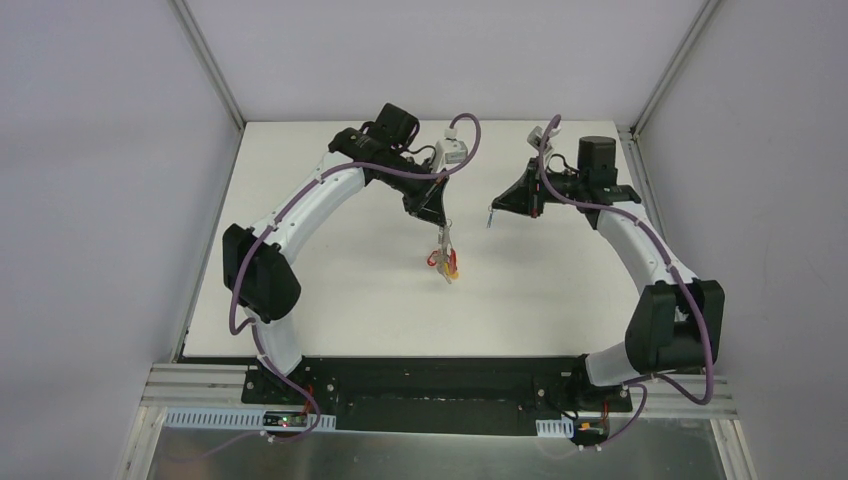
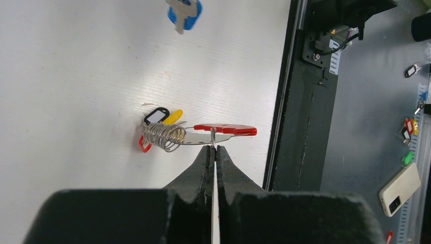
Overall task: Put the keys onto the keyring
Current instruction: Insert the key onto the keyring.
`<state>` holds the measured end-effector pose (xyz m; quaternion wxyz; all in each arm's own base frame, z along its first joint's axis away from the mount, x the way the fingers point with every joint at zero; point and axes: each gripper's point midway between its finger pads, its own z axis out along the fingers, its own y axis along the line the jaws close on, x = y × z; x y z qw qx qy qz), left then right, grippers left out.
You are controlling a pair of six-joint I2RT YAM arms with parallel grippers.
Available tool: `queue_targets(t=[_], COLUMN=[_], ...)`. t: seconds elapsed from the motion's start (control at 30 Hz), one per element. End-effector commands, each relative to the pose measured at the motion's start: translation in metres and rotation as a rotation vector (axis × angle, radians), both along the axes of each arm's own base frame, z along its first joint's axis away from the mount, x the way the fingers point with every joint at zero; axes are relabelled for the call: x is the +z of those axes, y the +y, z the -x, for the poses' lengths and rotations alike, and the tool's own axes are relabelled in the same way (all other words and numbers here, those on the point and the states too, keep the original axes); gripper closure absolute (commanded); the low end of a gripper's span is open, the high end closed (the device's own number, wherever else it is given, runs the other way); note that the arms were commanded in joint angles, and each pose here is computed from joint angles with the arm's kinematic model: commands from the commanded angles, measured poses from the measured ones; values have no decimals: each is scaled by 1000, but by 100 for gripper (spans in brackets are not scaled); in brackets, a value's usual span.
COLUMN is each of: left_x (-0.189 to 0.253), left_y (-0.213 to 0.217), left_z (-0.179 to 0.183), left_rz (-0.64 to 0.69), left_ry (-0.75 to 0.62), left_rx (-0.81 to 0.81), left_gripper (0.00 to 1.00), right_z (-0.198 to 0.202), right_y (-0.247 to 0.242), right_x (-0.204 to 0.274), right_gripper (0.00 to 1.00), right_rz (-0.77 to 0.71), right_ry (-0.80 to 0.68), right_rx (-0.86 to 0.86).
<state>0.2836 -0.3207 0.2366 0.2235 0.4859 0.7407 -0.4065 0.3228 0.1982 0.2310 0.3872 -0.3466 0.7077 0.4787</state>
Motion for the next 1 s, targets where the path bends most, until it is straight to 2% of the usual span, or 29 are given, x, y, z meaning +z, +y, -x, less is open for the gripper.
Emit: queue_targets(t=[0.0,0.3,0.97], left_x=[36,38,28], left_y=[2,4,-13], left_z=[7,29,31], left_rz=[101,118,101], left_ry=[-142,-263,-200], left_rx=[-102,-276,-216], left_gripper=[100,100,100], right_z=[43,78,80], right_y=[17,52,72], right_x=[26,33,26], right_gripper=[100,100,100], right_rz=[-110,-157,-173], right_ry=[11,98,172], right_rx=[173,296,312])
